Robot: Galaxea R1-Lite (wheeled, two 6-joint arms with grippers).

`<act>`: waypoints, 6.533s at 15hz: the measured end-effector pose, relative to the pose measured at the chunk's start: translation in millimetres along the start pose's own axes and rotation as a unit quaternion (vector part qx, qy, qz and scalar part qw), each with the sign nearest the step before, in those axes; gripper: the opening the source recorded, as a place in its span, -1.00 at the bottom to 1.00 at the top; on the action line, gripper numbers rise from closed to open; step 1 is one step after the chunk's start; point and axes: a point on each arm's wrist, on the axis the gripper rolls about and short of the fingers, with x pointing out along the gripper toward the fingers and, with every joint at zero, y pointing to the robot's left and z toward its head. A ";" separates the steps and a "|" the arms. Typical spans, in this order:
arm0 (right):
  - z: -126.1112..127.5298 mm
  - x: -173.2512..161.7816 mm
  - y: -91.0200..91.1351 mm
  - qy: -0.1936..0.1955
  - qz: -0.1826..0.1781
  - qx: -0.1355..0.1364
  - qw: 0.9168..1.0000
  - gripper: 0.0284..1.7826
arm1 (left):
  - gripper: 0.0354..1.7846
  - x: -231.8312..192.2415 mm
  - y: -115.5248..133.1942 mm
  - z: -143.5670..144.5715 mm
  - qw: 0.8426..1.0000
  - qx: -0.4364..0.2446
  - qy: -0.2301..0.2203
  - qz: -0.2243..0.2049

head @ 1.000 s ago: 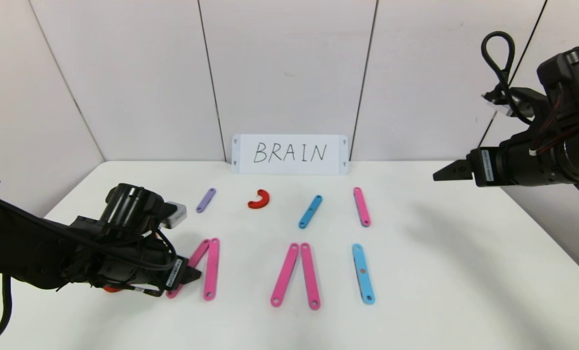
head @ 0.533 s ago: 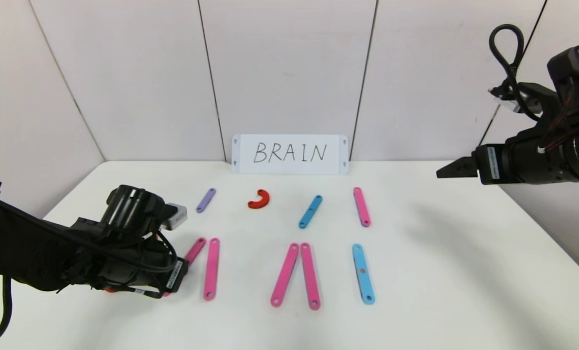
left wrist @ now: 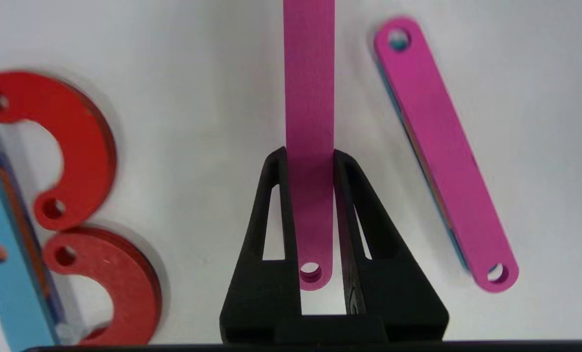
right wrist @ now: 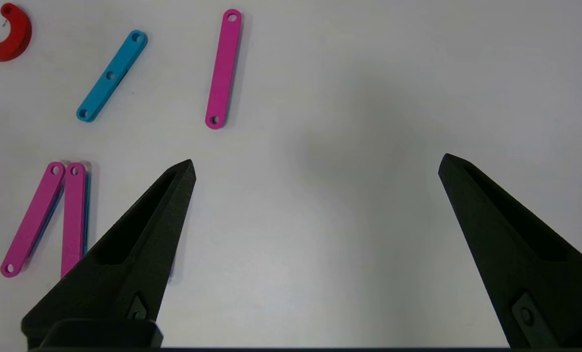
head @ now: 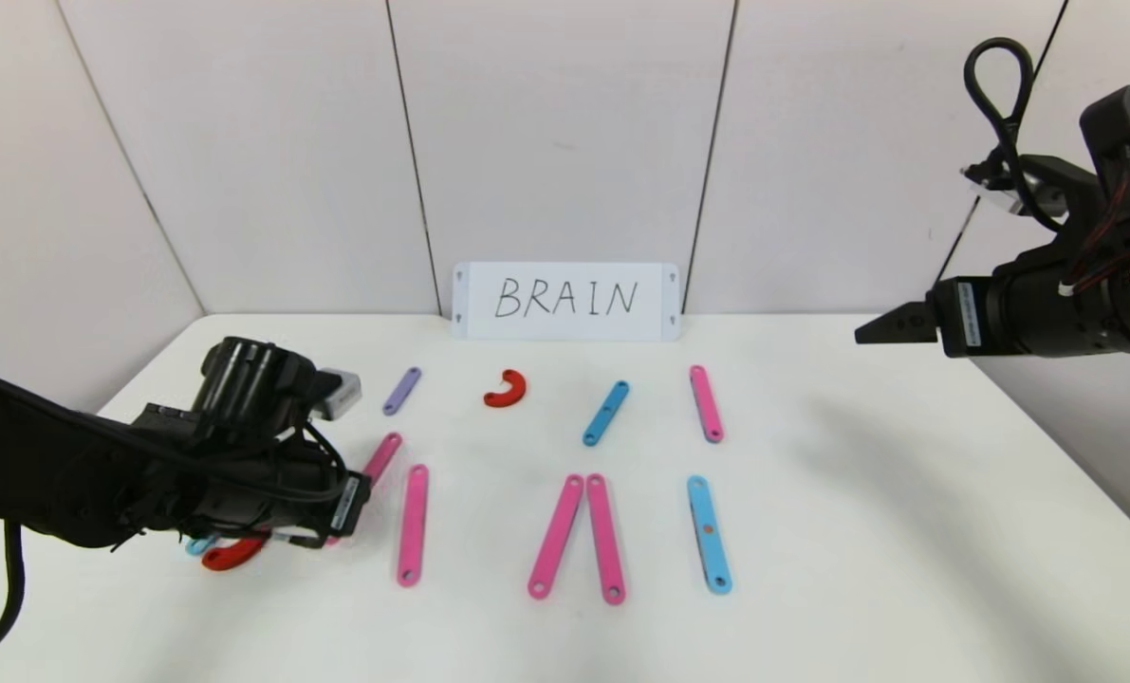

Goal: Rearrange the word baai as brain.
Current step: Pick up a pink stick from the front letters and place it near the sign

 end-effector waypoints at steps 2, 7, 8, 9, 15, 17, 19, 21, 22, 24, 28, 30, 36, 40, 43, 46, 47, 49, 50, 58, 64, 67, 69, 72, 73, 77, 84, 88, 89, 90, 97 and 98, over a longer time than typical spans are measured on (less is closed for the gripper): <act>0.0 0.0 0.0 0.000 0.000 0.000 1.000 0.95 | -0.73 -7.3 6.0 18.9 0.999 -0.006 -0.038 0.024; -0.7 1.2 -0.1 0.003 0.001 -0.003 1.000 0.95 | -0.73 -15.0 25.2 56.8 0.990 -0.026 -0.102 0.089; -1.4 2.0 0.1 0.005 0.001 -0.005 1.000 0.95 | -0.73 -12.7 30.9 59.7 0.990 -0.031 -0.105 0.093; -1.9 2.6 0.4 0.006 0.002 -0.006 1.000 0.95 | -0.73 -10.5 35.9 62.9 0.989 -0.036 -0.108 0.097; -3.4 4.5 2.4 0.007 0.004 -0.010 1.000 0.95 | -0.73 16.6 82.3 81.5 0.988 -0.072 -0.113 0.081; -2.7 6.0 2.9 -0.003 0.005 -0.011 1.000 0.95 | -0.73 27.1 94.2 84.8 0.987 -0.081 -0.109 0.083; -3.5 7.2 2.7 -0.004 0.005 -0.011 1.000 0.95 | -0.73 37.9 100.7 84.8 0.987 -0.086 -0.101 0.087; -4.0 7.5 2.8 -0.004 0.005 -0.012 1.000 0.95 | -0.73 44.4 104.1 82.6 0.988 -0.089 -0.094 0.089; -4.2 7.7 3.1 -0.003 0.005 -0.012 1.000 0.95 | -0.73 47.6 104.5 81.3 0.988 -0.089 -0.090 0.088; -4.2 7.5 3.2 -0.004 0.005 -0.012 1.000 0.95 | -0.73 52.8 105.2 80.2 0.988 -0.088 -0.086 0.088; -4.2 7.4 3.3 -0.004 0.005 -0.013 1.000 0.95 | -0.73 61.9 106.7 76.5 0.990 -0.087 -0.076 0.087; -4.2 7.4 3.3 -0.004 0.005 -0.013 1.000 0.95 | -0.73 64.1 106.9 76.5 0.990 -0.087 -0.075 0.086; -4.0 5.3 3.4 -0.006 0.006 -0.013 1.000 0.95 | -0.73 70.4 104.8 74.8 0.990 -0.088 -0.070 0.083; -4.2 5.2 3.2 -0.006 0.006 -0.012 1.000 0.95 | -0.73 77.3 104.5 72.2 0.991 -0.086 -0.064 0.081; -4.1 5.0 3.3 -0.007 0.006 -0.012 1.000 0.95 | -0.73 81.8 104.9 70.5 0.991 -0.087 -0.060 0.081; -4.2 5.0 3.4 -0.006 0.006 -0.013 1.000 0.95 | -0.73 83.9 105.4 70.5 0.991 -0.088 -0.057 0.081; -4.2 5.0 3.4 -0.006 0.006 -0.013 1.000 0.95 | -0.73 85.0 105.9 70.7 0.991 -0.089 -0.057 0.082; -4.3 5.1 3.5 -0.006 0.006 -0.013 1.000 0.95 | -0.73 85.7 106.2 70.9 0.991 -0.089 -0.057 0.085; -4.3 5.1 3.5 -0.006 0.006 -0.013 1.000 0.95 | -0.73 86.0 106.2 71.0 0.991 -0.089 -0.056 0.086; -5.2 5.2 3.7 -0.005 0.007 -0.015 1.000 0.95 | -0.51 87.7 104.0 69.5 0.991 -0.086 -0.054 0.088; -5.2 4.8 3.7 -0.006 0.007 -0.015 1.000 0.95 | 0.54 85.6 103.8 70.7 0.991 -0.088 -0.057 0.089; -5.2 4.8 3.7 -0.006 0.007 -0.015 1.000 0.95 | 0.86 74.5 102.6 75.6 0.990 -0.088 -0.068 0.090; -5.2 4.8 3.7 -0.006 0.007 -0.015 1.000 0.95 | 0.94 58.6 99.8 79.9 0.989 -0.088 -0.082 0.090; -5.2 4.8 3.7 -0.006 0.007 -0.015 1.000 0.95 | 0.94 26.2 84.1 81.3 0.989 -0.078 -0.098 0.083; -5.2 4.8 3.7 -0.006 0.007 -0.015 1.000 0.95 | 0.94 14.6 75.6 79.2 0.990 -0.072 -0.098 0.078; -5.1 4.1 3.7 -0.006 0.007 -0.015 1.000 0.95 | 0.94 -18.7 40.2 68.9 0.995 -0.053 -0.075 0.045; -5.3 1.9 4.4 -0.009 0.008 -0.016 1.000 0.95 | 0.94 -44.5 10.9 41.6 0.993 -0.108 -0.008 0.045; -6.2 1.1 4.9 -0.009 0.009 -0.016 1.000 0.95 | 0.94 -45.9 -13.2 24.5 0.994 -0.107 0.015 0.028; -6.3 0.7 4.9 -0.009 0.009 -0.016 1.000 0.95 | 0.94 -46.5 -21.2 20.4 0.994 -0.105 0.020 0.019; -6.3 -0.1 4.9 -0.010 0.010 -0.016 1.000 0.95 | 0.94 -46.9 -29.0 16.2 0.994 -0.103 0.026 0.012; -6.3 -3.1 4.9 -0.014 0.010 -0.017 1.000 0.95 | 0.94 -38.5 -48.7 -0.6 0.992 -0.109 0.058 0.007; -6.2 -3.5 4.8 -0.014 0.010 -0.017 1.000 0.95 | 0.94 -33.8 -49.2 -2.1 0.992 -0.108 0.065 0.009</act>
